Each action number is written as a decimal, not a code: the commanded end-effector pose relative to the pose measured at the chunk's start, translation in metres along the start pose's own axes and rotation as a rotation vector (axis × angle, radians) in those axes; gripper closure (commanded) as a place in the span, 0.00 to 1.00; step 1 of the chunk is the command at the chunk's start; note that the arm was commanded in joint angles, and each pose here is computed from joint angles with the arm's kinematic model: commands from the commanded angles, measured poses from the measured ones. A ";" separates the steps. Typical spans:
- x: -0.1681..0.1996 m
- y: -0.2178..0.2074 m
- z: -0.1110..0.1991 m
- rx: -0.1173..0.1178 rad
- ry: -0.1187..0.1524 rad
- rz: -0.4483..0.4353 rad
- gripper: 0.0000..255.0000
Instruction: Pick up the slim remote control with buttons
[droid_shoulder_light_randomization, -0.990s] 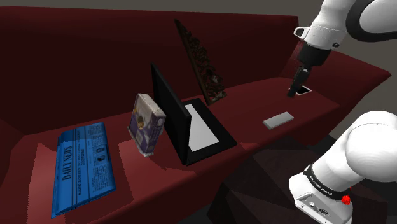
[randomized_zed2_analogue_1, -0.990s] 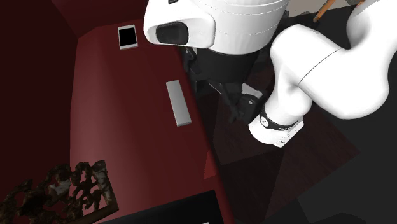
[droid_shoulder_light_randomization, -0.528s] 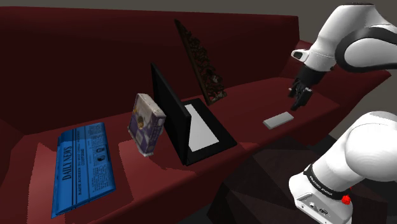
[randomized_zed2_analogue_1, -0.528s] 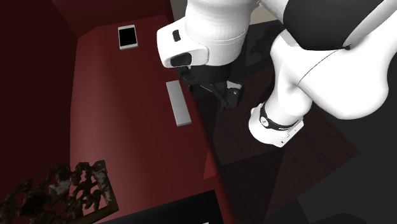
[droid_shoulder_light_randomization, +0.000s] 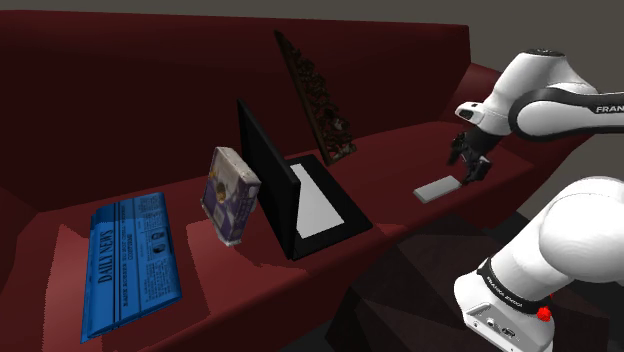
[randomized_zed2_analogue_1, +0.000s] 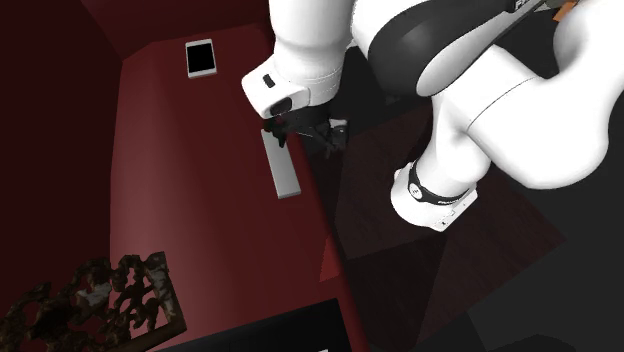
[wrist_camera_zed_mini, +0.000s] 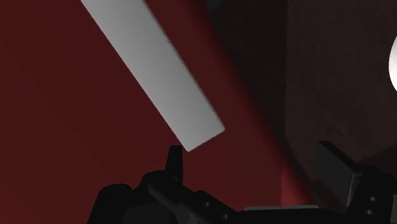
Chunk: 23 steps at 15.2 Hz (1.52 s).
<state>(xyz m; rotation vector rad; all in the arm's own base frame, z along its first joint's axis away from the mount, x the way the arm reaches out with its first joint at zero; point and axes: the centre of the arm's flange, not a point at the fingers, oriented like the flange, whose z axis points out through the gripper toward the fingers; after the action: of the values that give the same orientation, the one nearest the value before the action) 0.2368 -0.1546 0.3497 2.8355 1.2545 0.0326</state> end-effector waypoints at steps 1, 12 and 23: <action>-0.011 0.012 0.022 -0.007 0.004 -0.082 0.00; -0.045 0.074 0.115 -0.023 0.021 -0.393 0.00; -0.046 0.073 0.145 -0.023 0.021 -0.393 1.00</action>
<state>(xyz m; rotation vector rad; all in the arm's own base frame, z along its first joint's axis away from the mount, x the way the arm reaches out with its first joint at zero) 0.2666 -0.2414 0.2088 2.5197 1.7763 0.0656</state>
